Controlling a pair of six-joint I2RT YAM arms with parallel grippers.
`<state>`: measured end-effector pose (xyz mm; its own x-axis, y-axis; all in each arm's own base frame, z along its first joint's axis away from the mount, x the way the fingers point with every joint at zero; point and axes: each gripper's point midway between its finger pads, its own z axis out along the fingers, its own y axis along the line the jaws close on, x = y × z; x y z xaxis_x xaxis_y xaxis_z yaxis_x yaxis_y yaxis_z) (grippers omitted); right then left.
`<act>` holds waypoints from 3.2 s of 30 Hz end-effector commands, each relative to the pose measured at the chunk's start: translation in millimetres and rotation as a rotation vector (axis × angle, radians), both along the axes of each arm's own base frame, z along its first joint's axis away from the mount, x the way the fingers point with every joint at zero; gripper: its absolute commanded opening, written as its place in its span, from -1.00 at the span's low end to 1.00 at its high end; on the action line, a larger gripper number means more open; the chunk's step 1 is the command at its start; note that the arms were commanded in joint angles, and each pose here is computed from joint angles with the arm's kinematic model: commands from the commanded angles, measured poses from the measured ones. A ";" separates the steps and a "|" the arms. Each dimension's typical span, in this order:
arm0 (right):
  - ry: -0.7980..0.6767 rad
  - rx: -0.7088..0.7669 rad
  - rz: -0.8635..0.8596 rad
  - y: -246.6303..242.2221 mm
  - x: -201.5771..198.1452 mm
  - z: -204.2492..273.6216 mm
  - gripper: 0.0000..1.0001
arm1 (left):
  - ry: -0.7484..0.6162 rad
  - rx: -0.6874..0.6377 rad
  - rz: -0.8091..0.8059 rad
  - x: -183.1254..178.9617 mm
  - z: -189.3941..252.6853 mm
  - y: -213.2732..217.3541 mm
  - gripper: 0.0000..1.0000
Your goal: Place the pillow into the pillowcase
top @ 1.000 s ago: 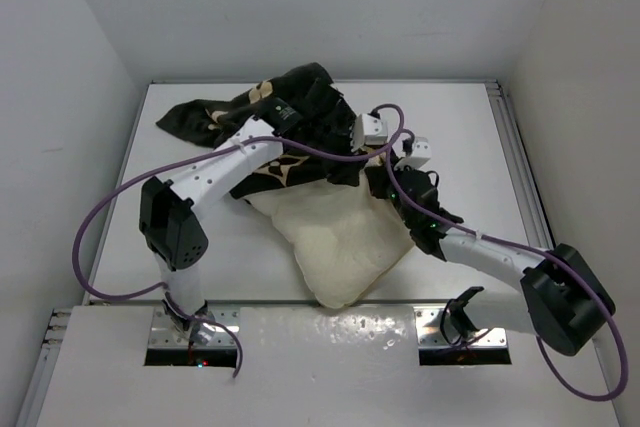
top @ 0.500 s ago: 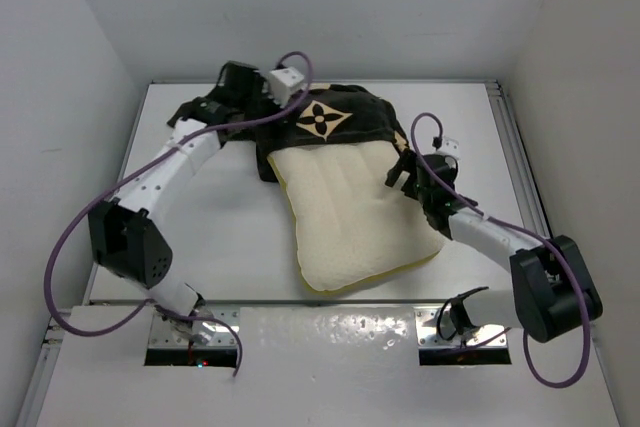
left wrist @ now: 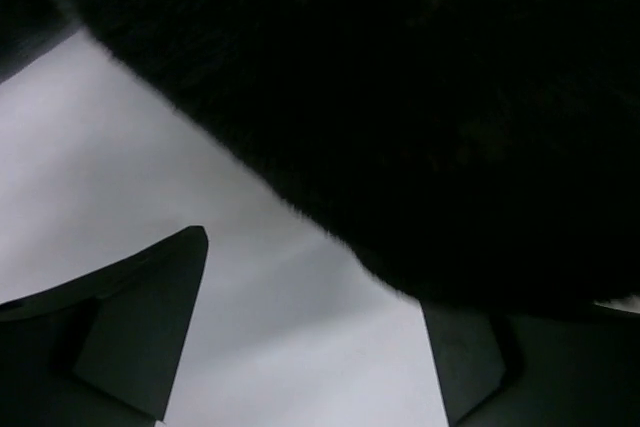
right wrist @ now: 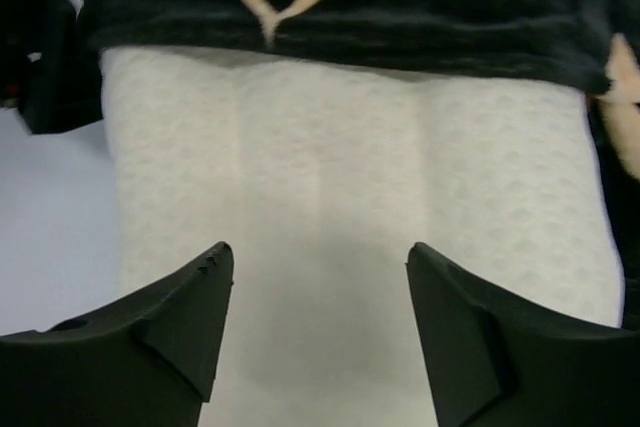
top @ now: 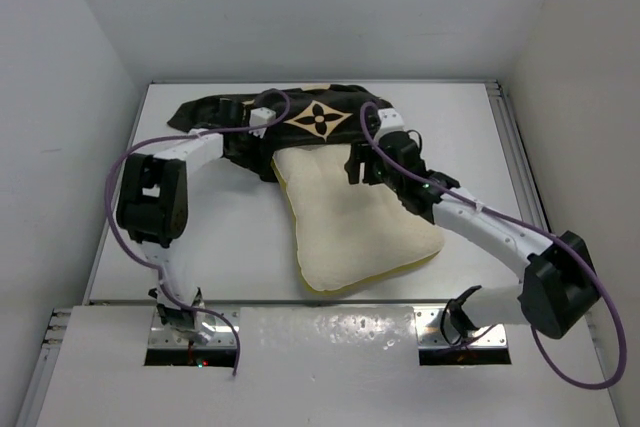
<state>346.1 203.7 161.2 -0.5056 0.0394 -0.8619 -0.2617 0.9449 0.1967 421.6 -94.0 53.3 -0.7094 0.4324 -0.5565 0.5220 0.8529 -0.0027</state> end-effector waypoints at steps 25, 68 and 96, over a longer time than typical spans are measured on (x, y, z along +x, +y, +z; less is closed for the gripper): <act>0.119 -0.046 0.240 162.4 -13.5 -40.0 0.91 | -0.086 -0.231 -0.046 55.2 -5.1 -29.4 -1.00; 0.069 0.424 -0.226 122.1 73.0 -21.4 0.12 | -0.003 -0.311 -1.122 -200.9 143.4 -107.9 -0.25; 0.306 0.277 -0.024 -68.2 40.9 -59.0 0.87 | -0.574 0.156 -0.266 120.8 107.8 -198.8 0.41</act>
<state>377.0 106.5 87.3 -0.7078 0.3225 -0.6285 0.0439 0.9081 0.4165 507.2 -286.7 132.7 -0.2009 0.7309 -0.6522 0.7132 0.5655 0.4142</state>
